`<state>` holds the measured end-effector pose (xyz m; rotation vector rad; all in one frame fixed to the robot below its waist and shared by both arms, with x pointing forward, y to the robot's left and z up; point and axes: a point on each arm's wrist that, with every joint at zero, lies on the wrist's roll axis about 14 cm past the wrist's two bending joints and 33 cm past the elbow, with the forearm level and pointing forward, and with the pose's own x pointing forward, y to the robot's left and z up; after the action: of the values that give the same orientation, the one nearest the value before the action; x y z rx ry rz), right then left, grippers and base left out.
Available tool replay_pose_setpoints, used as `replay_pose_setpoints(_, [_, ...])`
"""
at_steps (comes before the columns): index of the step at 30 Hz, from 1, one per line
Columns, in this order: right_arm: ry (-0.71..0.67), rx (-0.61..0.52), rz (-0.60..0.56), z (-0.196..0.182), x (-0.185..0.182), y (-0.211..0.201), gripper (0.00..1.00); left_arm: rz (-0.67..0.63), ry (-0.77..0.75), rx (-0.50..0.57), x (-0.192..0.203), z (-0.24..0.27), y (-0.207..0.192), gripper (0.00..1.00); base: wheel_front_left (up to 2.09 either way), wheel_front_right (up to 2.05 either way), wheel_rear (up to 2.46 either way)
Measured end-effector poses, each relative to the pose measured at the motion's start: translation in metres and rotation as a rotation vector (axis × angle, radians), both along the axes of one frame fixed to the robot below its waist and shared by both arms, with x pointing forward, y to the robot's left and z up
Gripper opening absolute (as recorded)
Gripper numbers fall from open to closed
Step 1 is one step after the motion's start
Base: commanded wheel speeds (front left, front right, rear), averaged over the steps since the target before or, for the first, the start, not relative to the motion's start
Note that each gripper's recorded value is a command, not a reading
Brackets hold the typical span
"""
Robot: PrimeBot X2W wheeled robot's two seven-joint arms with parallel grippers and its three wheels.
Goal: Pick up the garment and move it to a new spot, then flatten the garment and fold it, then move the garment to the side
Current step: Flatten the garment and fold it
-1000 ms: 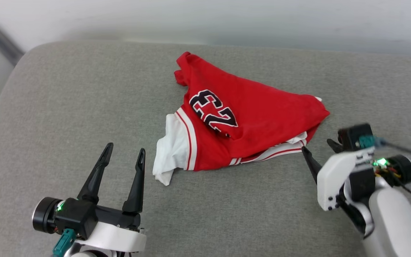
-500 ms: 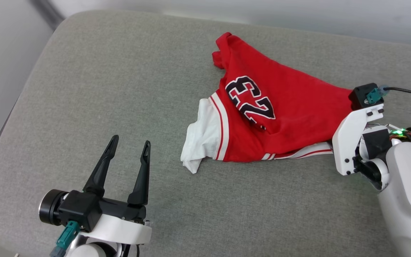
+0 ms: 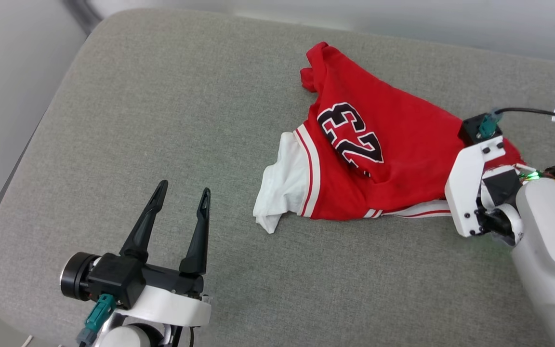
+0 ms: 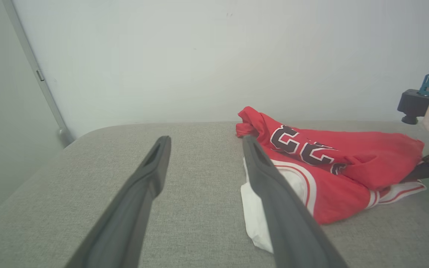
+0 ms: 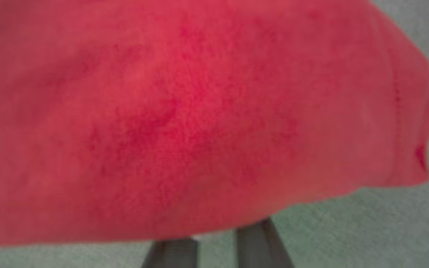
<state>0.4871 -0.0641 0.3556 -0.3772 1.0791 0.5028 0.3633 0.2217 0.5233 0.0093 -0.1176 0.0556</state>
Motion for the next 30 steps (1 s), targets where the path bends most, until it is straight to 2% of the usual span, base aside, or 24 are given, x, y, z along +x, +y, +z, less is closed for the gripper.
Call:
replay_pose_setpoints(5, [0.029,0.007,-0.024,0.005,-0.016,-0.018,0.0,-0.013,-0.027,0.001,-0.004,0.008,-0.003,1.0,0.0,0.0,0.0])
replay_pose_setpoints(11, [0.056,0.017,-0.112,0.012,-0.048,-0.065,0.0,-0.035,-0.057,-0.009,-0.01,0.016,-0.01,1.0,0.0,0.0,0.0])
replay_pose_setpoints(19, [0.107,0.054,-0.269,0.014,-0.126,-0.129,0.0,-0.103,-0.096,-0.021,-0.013,0.027,-0.031,1.0,0.0,0.0,0.0])
replay_pose_setpoints(23, [0.153,0.09,-0.339,0.01,-0.174,-0.141,0.0,-0.13,-0.108,-0.027,-0.012,0.03,-0.039,1.0,0.0,0.0,0.0])
replay_pose_setpoints(26, [0.13,0.13,-0.382,0.014,-0.189,-0.139,0.0,-0.146,-0.111,-0.03,-0.01,0.031,-0.044,1.0,0.0,0.0,0.0])
replay_pose_setpoints(27, [0.102,0.147,-0.403,0.016,-0.188,-0.139,0.08,-0.154,-0.11,-0.031,-0.008,0.03,-0.046,1.0,0.0,0.0,0.0])
replay_pose_setpoints(28, [0.067,0.162,-0.42,0.02,-0.184,-0.139,1.0,-0.163,-0.108,-0.031,-0.007,0.029,-0.049,1.0,0.0,0.0,0.0])
replay_pose_setpoints(30, [-0.013,0.19,-0.44,0.028,-0.174,-0.138,1.0,-0.177,-0.105,-0.033,-0.004,0.028,-0.053,1.0,0.0,0.0,0.0])
